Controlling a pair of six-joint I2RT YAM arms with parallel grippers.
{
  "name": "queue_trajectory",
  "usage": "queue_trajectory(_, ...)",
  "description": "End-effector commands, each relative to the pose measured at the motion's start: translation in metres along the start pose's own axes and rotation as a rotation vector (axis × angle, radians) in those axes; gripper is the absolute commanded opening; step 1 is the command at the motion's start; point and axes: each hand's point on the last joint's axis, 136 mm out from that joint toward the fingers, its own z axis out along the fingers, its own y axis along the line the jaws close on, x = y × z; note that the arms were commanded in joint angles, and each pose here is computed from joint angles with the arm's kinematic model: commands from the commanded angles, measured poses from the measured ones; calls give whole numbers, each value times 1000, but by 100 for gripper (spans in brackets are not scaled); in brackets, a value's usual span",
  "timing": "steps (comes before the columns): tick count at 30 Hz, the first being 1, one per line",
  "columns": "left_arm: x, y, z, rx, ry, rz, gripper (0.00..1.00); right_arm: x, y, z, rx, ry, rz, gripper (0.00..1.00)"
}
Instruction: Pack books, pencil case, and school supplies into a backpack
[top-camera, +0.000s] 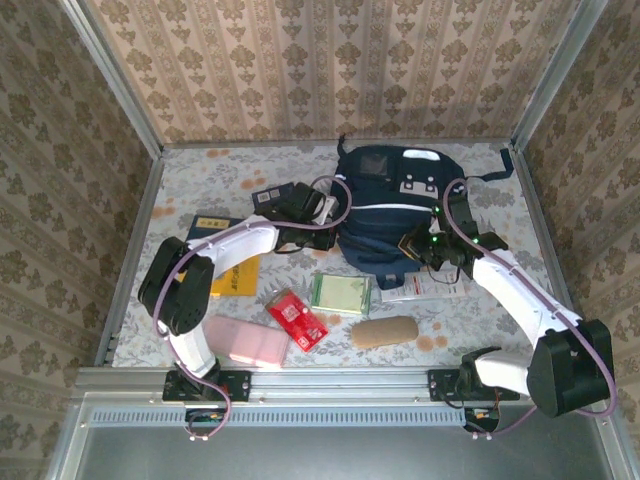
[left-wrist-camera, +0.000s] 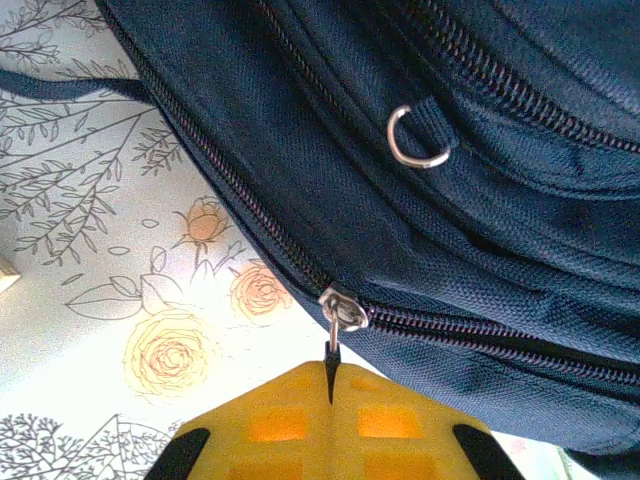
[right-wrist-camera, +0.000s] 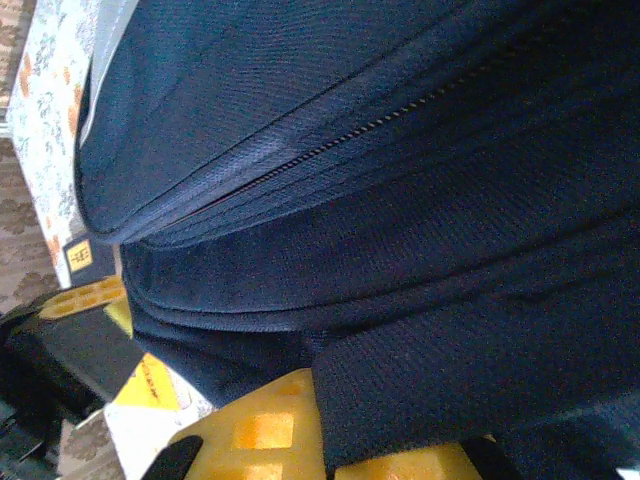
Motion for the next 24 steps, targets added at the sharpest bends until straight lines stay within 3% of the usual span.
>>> queue_trajectory(1,-3,-36,-2,104,-32,-7,0,-23,1,-17,42,-102,-84,23)
queue_trajectory(4,-2,-62,6,162,-45,1,0,-25,-5,-20,85,-111,-62,43)
queue_trajectory(8,-8,-76,7,223,-79,-21,0,-17,-17,-41,154,-115,51,51)
queue_trajectory(18,-11,-112,1,288,-86,26,0,-1,-13,-77,93,-158,266,43)
queue_trajectory(23,-4,-88,-2,165,-65,60,0,6,-1,-55,56,-100,245,40)
queue_trajectory(24,-2,-81,-2,128,-56,80,6,7,3,-52,56,-101,209,40)
